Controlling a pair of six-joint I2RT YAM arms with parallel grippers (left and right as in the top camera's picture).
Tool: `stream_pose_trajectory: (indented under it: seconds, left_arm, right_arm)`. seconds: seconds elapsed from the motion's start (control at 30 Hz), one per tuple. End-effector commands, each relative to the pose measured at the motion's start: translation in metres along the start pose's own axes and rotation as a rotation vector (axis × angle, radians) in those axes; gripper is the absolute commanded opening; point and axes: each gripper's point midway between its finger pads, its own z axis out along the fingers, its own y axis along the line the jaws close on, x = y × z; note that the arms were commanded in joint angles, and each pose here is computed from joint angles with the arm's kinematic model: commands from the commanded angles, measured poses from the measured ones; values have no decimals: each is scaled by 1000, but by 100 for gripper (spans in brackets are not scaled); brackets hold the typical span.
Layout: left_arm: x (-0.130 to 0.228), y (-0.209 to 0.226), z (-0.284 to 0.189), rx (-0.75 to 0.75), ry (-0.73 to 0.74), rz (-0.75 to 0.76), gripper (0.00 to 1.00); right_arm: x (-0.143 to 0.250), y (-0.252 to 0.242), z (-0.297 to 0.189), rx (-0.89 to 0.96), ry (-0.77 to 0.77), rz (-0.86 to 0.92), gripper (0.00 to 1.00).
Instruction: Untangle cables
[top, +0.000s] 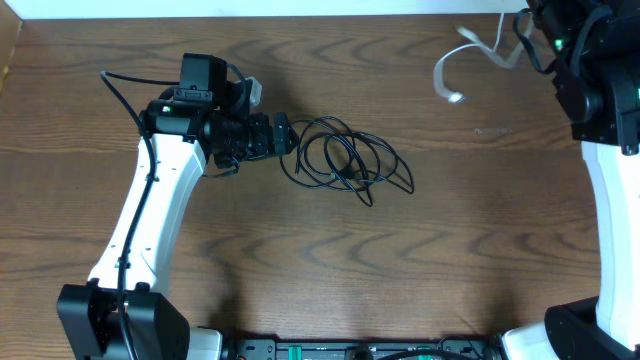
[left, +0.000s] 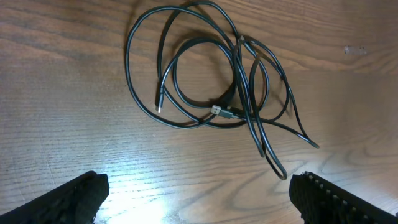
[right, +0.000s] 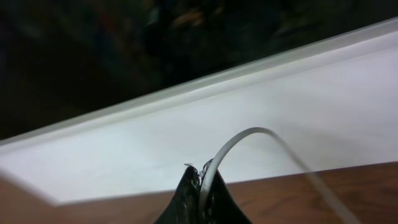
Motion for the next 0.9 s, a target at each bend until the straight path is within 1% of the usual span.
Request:
stream_pose_trajectory:
  seconds: [0.0, 0.07, 0.13, 0.2, 0.23, 0.3, 0.4, 0.47, 0.6, 0.67, 0.87]
  left_arm:
    - [-2, 3, 3, -2, 4, -3, 99]
    - [-7, -6, -3, 51, -10, 17, 99]
    - [-10, -31, -15, 198, -31, 136, 98]
    - [-13, -63, -34, 379, -81, 272, 99]
    - [-14, -75, -43, 441, -107, 308, 99]
    - [-18, -95, -62, 537, -167, 375, 99]
    - [-15, -119, -81, 626, -211, 459, 99]
    - [-13, -132, -89, 651, -236, 502, 99]
    - [-14, -149, -96, 674, -289, 587, 100]
    - [-19, -155, -97, 670, -320, 618, 92]
    - [-45, -167, -99, 613, -412, 531, 91]
  right_arm:
    - [30, 40, 8, -221, 139, 28, 1]
    - [42, 42, 17, -222, 175, 45, 1]
    - [54, 40, 28, -208, 211, 91, 1]
    - [65, 37, 39, -190, 240, 151, 1]
    - [70, 36, 44, -180, 256, 186, 1]
    - [81, 32, 55, -152, 289, 294, 2]
    - [97, 31, 68, -122, 347, 478, 2]
    - [108, 38, 75, -141, 390, 552, 2]
    - [118, 57, 85, -226, 431, 554, 2]
    - [121, 63, 85, -236, 435, 558, 2]
    - [133, 86, 78, -268, 483, 577, 3]
